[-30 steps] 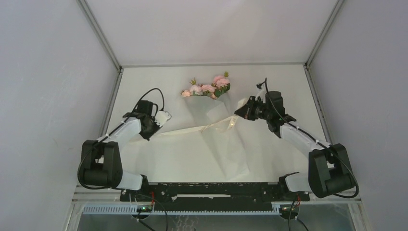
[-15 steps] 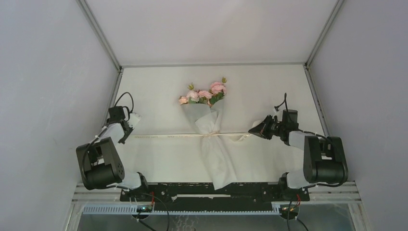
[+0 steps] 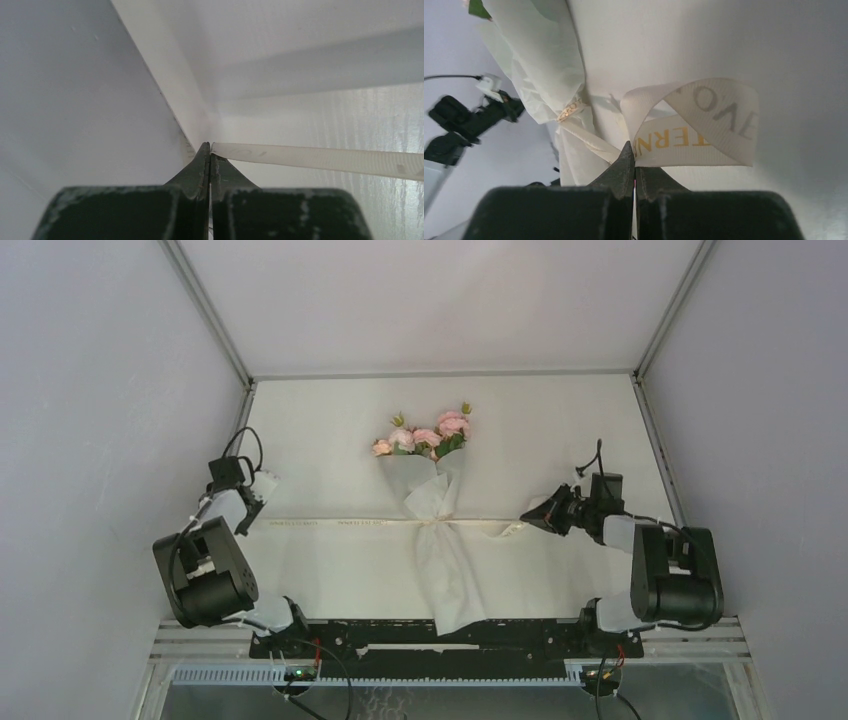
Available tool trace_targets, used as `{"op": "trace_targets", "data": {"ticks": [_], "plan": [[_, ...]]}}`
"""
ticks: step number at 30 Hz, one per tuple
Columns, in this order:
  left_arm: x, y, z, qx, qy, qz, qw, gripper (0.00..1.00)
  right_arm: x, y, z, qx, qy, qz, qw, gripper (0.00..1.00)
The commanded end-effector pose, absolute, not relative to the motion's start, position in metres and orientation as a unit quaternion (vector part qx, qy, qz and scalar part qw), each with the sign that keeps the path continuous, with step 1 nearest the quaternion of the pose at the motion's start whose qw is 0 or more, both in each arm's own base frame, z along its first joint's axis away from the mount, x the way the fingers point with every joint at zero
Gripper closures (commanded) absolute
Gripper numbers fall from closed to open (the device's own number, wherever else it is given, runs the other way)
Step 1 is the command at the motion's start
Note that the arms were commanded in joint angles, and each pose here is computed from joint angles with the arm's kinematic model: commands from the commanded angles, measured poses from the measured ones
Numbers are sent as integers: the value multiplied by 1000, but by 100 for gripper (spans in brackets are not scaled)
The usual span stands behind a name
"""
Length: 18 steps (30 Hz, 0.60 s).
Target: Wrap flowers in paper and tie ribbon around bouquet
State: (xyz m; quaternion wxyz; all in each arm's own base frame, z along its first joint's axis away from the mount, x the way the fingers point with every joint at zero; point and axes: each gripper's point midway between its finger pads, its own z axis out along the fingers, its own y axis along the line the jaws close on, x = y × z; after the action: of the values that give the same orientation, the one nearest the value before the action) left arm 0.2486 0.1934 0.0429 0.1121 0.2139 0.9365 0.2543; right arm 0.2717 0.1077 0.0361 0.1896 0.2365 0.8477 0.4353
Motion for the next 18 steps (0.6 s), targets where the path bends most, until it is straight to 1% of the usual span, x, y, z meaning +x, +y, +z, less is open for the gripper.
{"op": "trace_targets", "data": {"ticks": [1, 4, 6, 8, 11, 13, 14, 15, 17, 18], "plan": [[271, 219, 95, 178, 926, 301, 145, 100, 298, 127, 83, 130, 866, 393, 281, 100], [293, 160, 114, 209, 934, 211, 199, 100, 294, 192, 147, -22, 859, 397, 322, 100], [303, 99, 131, 264, 927, 135, 230, 100, 290, 227, 195, -93, 828, 421, 358, 100], [304, 29, 151, 335, 904, 53, 259, 100, 286, 252, 236, -133, 796, 449, 384, 100], [279, -73, 185, 447, 848, -90, 270, 100, 280, 284, 274, -168, 757, 492, 395, 100], [251, -121, 199, 508, 805, -176, 252, 100, 278, 299, 292, -184, 739, 506, 406, 100], [239, -140, 205, 534, 782, -208, 244, 95, 276, 306, 299, -192, 730, 512, 411, 100], [229, -153, 208, 552, 764, -232, 239, 86, 274, 311, 305, -198, 722, 518, 415, 100], [214, -170, 214, 577, 736, -266, 234, 63, 272, 316, 318, -203, 709, 528, 422, 100], [210, -175, 217, 581, 727, -276, 238, 54, 271, 317, 323, -205, 704, 531, 425, 100]]}}
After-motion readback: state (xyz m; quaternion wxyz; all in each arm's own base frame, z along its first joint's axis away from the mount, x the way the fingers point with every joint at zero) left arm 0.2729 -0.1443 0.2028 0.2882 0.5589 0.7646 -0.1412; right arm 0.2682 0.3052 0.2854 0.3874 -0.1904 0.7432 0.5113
